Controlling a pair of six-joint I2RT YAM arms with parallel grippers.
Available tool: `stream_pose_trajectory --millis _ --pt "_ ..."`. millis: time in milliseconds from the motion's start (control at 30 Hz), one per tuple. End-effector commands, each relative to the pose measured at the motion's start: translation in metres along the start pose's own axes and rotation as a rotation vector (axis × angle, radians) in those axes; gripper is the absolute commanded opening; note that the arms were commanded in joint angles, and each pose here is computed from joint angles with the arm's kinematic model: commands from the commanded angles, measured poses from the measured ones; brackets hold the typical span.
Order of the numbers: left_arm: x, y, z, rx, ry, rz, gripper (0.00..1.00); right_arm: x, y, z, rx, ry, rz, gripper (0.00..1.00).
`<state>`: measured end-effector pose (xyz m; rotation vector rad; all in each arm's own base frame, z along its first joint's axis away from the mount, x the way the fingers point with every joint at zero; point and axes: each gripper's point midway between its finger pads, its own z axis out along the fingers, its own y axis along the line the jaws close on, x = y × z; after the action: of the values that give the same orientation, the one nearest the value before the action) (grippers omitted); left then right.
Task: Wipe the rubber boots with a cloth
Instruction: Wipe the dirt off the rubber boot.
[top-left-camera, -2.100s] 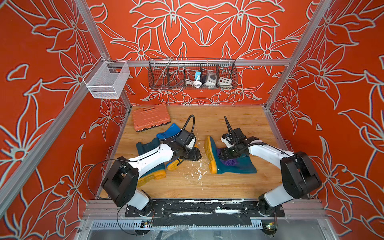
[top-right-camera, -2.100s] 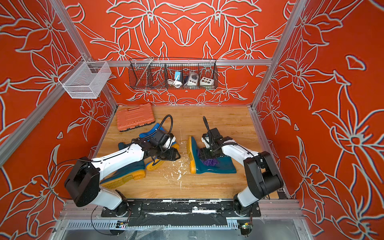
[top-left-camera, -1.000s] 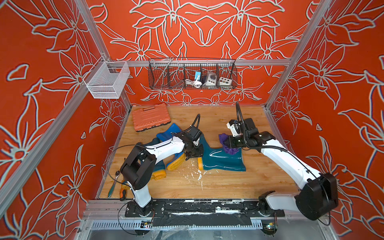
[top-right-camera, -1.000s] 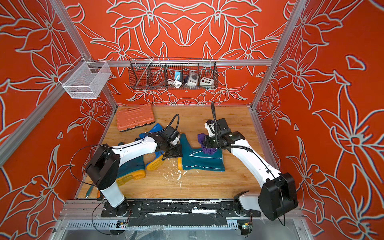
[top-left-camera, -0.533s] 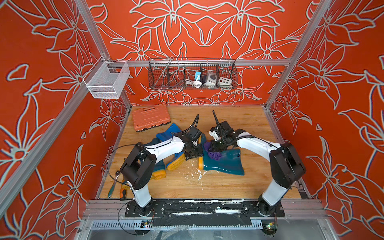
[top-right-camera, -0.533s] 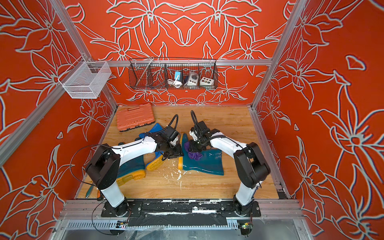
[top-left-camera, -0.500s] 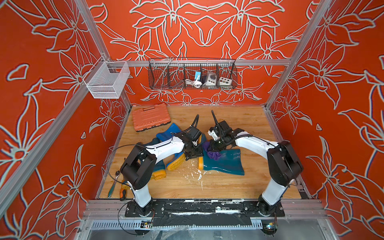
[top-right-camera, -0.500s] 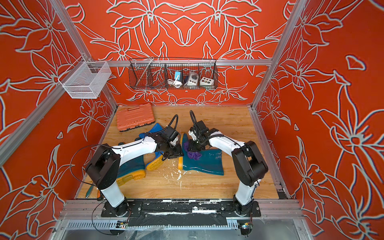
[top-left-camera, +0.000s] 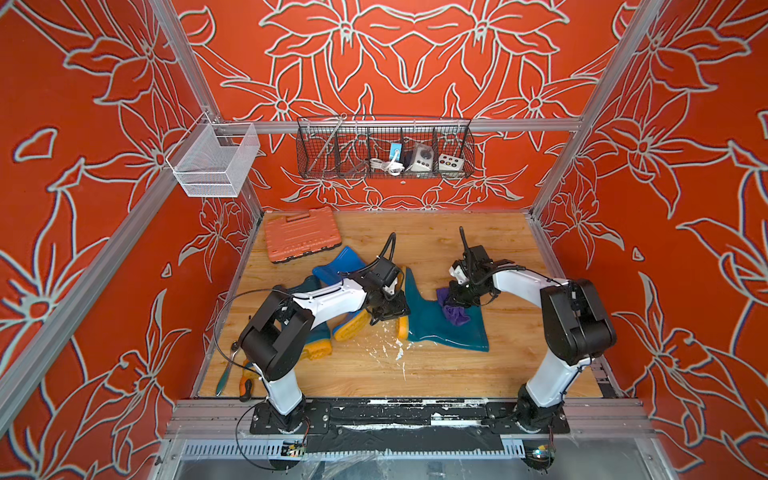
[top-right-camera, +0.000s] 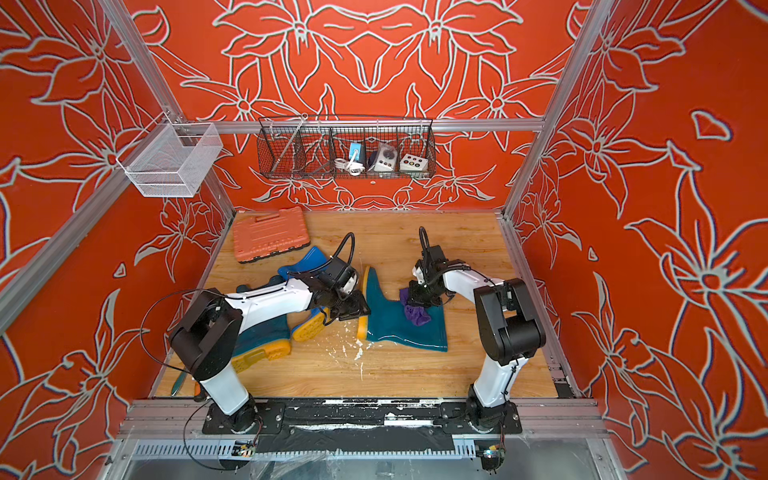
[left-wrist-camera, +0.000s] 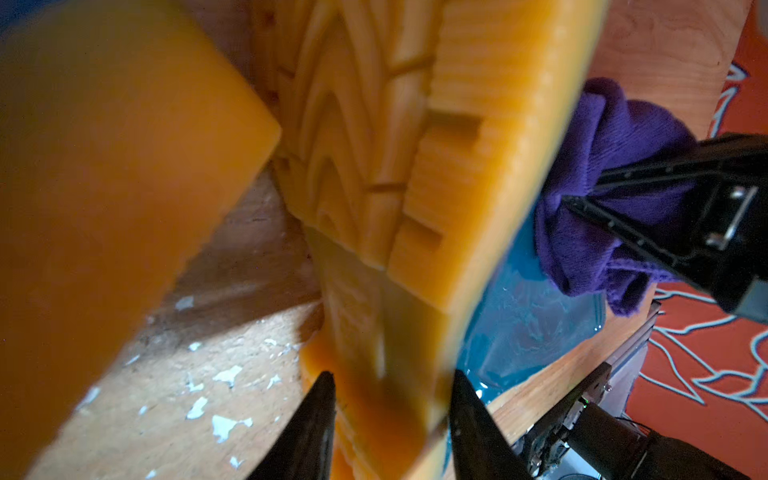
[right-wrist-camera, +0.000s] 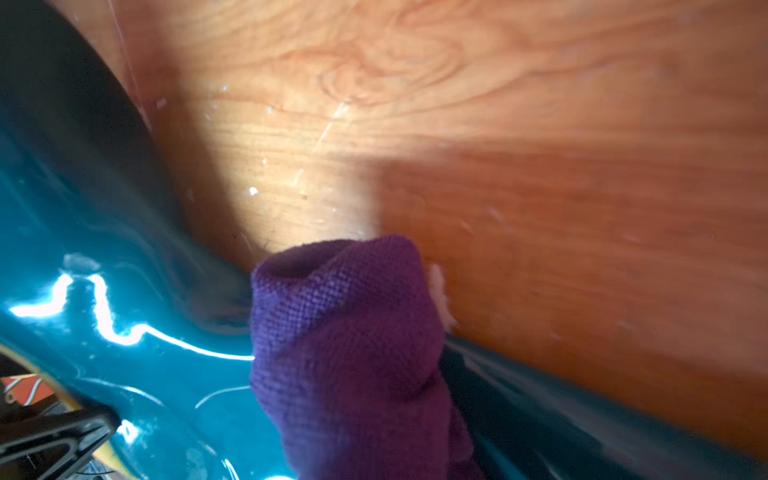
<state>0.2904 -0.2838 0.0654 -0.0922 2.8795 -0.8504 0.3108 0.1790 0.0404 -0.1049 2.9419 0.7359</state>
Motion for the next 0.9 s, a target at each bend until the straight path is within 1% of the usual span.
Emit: stream_pose_trajectory --millis 0,67,167,233,267,367,433,533,600,633,700,767,867 --pt "0.018 0.010 0.000 -0.019 0.060 -0.003 0.42 -0.002 0.029 -0.006 0.016 -0.011 -0.069 0.00" --pt "0.018 0.006 0.000 0.004 0.061 0.001 0.43 -0.001 0.056 0.003 0.006 0.008 -0.127 0.00" --pt "0.018 0.002 -0.001 0.019 0.067 -0.001 0.48 0.005 0.095 0.024 -0.055 0.037 -0.177 0.00" --pt "0.018 0.000 -0.001 0.020 0.073 -0.001 0.51 0.010 0.105 0.035 -0.093 0.056 -0.169 0.00" --pt "0.018 0.000 -0.002 0.021 0.072 -0.001 0.51 0.012 0.102 0.037 -0.089 0.065 -0.161 0.00" --pt "0.018 -0.001 -0.003 0.026 0.067 -0.003 0.52 0.011 0.065 0.029 -0.002 0.072 -0.141 0.00" --pt "0.019 0.000 -0.003 0.028 0.067 -0.007 0.51 0.007 0.024 0.013 0.038 0.059 -0.053 0.00" --pt "0.020 -0.001 -0.002 0.041 0.070 -0.017 0.49 0.002 -0.030 -0.013 0.049 0.011 0.091 0.00" --pt "0.020 -0.003 -0.002 0.054 0.071 -0.015 0.48 0.001 -0.043 -0.026 0.072 -0.006 0.099 0.00" --pt "0.021 -0.006 -0.001 0.069 0.076 -0.010 0.46 0.001 -0.043 -0.030 0.080 -0.010 0.089 0.00" --pt "0.021 -0.011 0.000 0.086 0.084 0.001 0.45 0.001 -0.032 -0.030 0.044 -0.016 0.090 0.00" --pt "0.021 -0.015 0.000 0.091 0.084 0.012 0.45 0.002 -0.013 -0.024 0.021 -0.019 0.067 0.00" --pt "0.022 -0.017 0.000 0.089 0.080 0.014 0.44 0.009 0.042 -0.010 -0.017 -0.014 -0.046 0.00"
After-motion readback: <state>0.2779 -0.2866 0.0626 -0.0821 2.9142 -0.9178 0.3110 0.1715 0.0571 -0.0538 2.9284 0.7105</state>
